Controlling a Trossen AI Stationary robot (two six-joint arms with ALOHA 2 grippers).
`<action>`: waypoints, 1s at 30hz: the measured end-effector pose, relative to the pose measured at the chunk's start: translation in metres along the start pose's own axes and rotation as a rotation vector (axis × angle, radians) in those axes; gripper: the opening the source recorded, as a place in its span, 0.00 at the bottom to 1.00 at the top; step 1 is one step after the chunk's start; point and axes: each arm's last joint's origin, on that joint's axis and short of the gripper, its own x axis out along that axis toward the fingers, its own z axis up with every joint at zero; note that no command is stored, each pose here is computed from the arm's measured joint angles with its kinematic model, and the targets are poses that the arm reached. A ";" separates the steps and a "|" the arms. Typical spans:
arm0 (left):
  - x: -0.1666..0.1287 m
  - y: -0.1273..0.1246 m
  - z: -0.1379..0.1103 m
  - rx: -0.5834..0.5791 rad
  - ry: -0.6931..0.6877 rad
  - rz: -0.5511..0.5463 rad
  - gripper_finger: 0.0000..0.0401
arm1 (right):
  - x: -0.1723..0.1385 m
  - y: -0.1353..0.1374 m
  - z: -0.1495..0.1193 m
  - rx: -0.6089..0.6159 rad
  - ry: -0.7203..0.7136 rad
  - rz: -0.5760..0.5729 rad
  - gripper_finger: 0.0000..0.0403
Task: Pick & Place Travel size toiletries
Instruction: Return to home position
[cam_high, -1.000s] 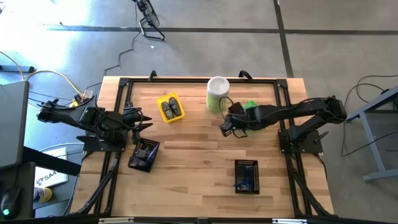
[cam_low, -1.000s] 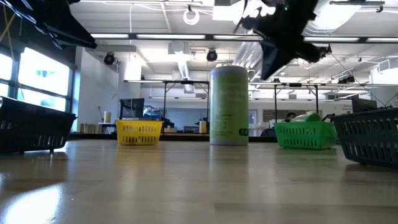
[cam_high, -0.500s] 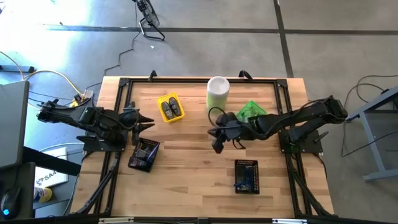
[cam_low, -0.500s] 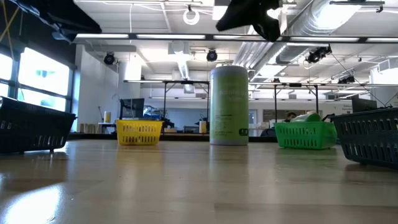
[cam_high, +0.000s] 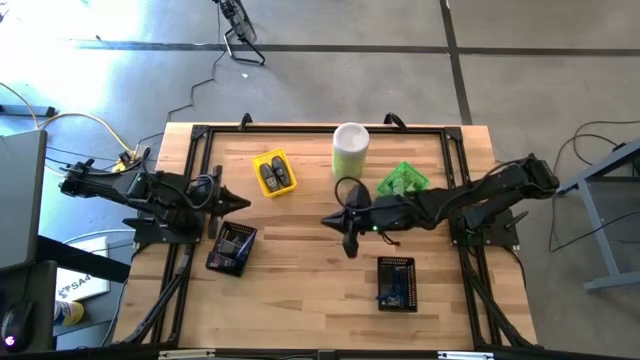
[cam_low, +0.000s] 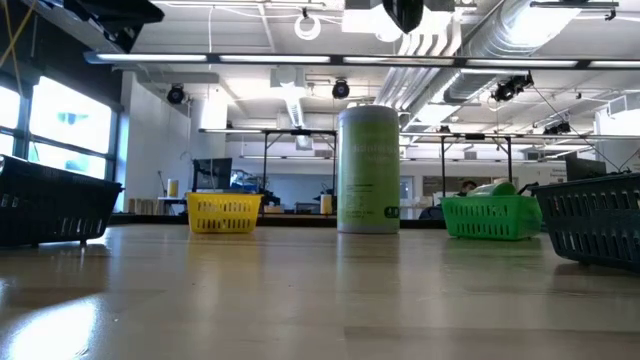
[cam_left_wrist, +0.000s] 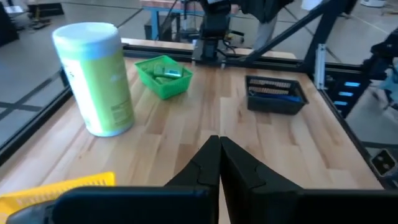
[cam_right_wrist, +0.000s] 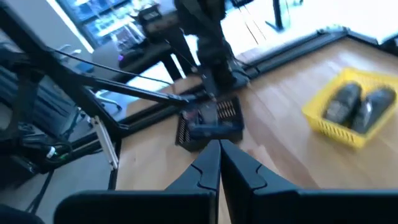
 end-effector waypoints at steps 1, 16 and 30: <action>0.000 0.000 0.000 0.000 0.001 -0.010 0.00 | 0.000 0.002 0.001 -0.022 -0.013 0.009 0.01; 0.000 -0.001 0.001 -0.006 -0.002 -0.029 0.00 | -0.001 -0.002 -0.001 -0.103 -0.044 -0.118 0.01; 0.000 0.000 -0.008 0.015 0.083 -0.016 0.00 | -0.001 0.001 -0.006 -0.047 0.071 0.035 0.01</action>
